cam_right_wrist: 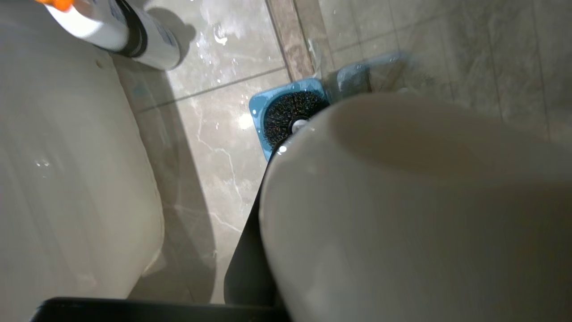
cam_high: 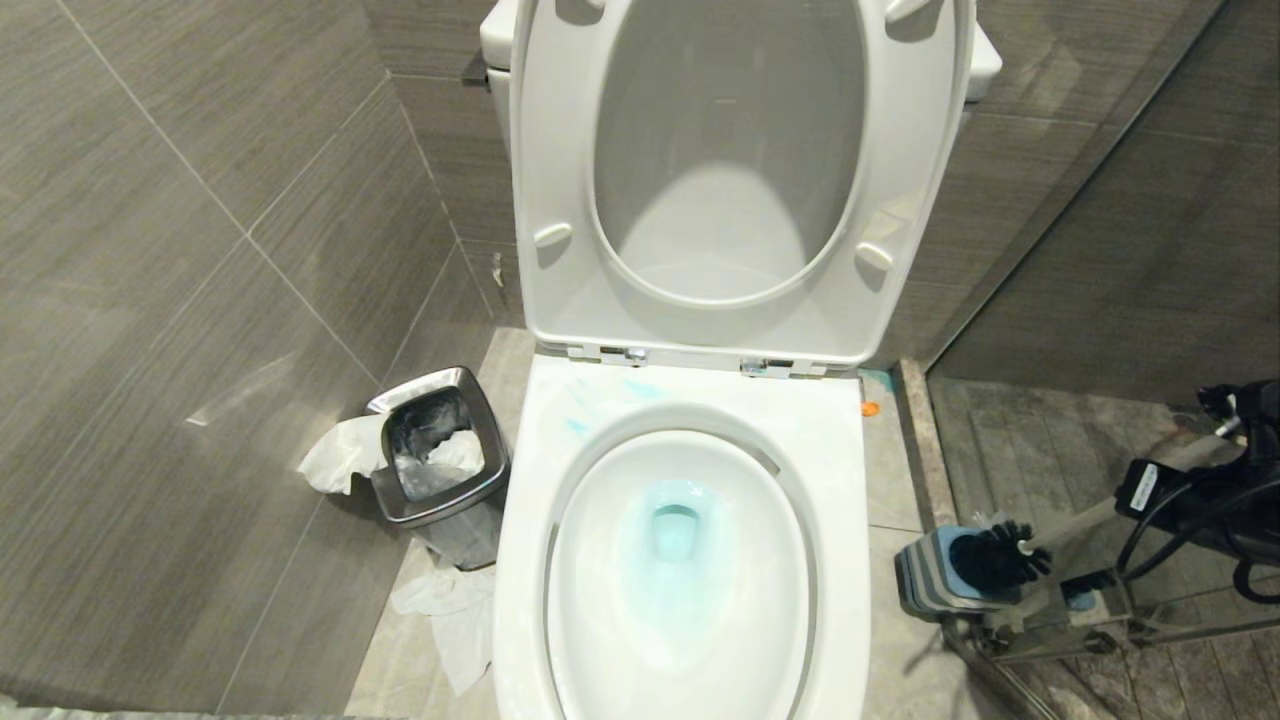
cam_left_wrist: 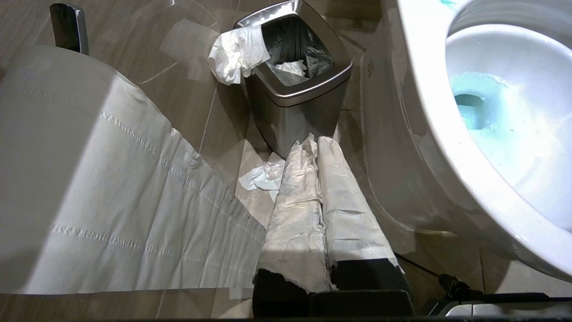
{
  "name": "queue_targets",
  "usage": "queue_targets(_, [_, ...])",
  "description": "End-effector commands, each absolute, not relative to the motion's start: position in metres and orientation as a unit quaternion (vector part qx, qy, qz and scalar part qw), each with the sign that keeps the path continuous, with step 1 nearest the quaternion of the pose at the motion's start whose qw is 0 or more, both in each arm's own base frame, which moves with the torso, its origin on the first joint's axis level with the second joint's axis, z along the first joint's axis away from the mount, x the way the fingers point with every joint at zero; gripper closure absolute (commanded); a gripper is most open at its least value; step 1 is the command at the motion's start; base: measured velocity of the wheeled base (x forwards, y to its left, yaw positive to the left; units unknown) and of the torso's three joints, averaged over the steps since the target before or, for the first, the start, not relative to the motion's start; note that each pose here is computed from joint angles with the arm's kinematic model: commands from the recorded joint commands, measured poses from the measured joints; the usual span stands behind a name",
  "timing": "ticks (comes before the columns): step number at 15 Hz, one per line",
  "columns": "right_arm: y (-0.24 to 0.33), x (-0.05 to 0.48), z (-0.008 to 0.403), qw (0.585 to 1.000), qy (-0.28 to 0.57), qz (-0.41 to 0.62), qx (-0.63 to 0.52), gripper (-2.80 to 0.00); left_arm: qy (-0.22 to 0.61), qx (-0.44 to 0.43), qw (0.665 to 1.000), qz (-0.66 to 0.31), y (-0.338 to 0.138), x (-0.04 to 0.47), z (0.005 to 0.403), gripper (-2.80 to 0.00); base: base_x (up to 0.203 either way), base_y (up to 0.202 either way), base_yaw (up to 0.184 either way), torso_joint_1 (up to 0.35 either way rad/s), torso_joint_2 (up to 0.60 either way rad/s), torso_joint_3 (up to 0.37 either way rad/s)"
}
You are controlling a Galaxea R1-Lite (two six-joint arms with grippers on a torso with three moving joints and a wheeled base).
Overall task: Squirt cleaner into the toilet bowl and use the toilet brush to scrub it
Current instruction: Put the toilet brush back
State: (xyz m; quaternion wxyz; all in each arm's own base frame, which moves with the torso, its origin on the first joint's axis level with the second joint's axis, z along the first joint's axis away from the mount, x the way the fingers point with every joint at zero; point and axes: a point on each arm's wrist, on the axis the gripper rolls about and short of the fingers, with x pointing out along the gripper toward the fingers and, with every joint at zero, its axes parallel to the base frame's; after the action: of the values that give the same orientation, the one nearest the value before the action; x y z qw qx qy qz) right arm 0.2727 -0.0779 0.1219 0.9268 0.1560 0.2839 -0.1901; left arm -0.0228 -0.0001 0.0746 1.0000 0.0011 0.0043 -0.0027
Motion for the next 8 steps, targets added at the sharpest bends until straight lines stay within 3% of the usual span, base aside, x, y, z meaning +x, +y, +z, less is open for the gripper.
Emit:
queue_targets(1, [-0.080,0.279,0.109,0.920,0.303,-0.192,0.158,0.00,0.006,0.001,1.000,-0.003,0.000,-0.023,0.074,0.00,0.000,0.000,0.000,0.000,0.00,0.000])
queue_targets(8, [-0.082,0.290,0.103,0.918,0.309,-0.192,0.158,0.00,0.005,0.001,1.000,-0.002,0.000,-0.023,0.074,0.00,0.000,0.000,0.000,0.000,0.00,0.000])
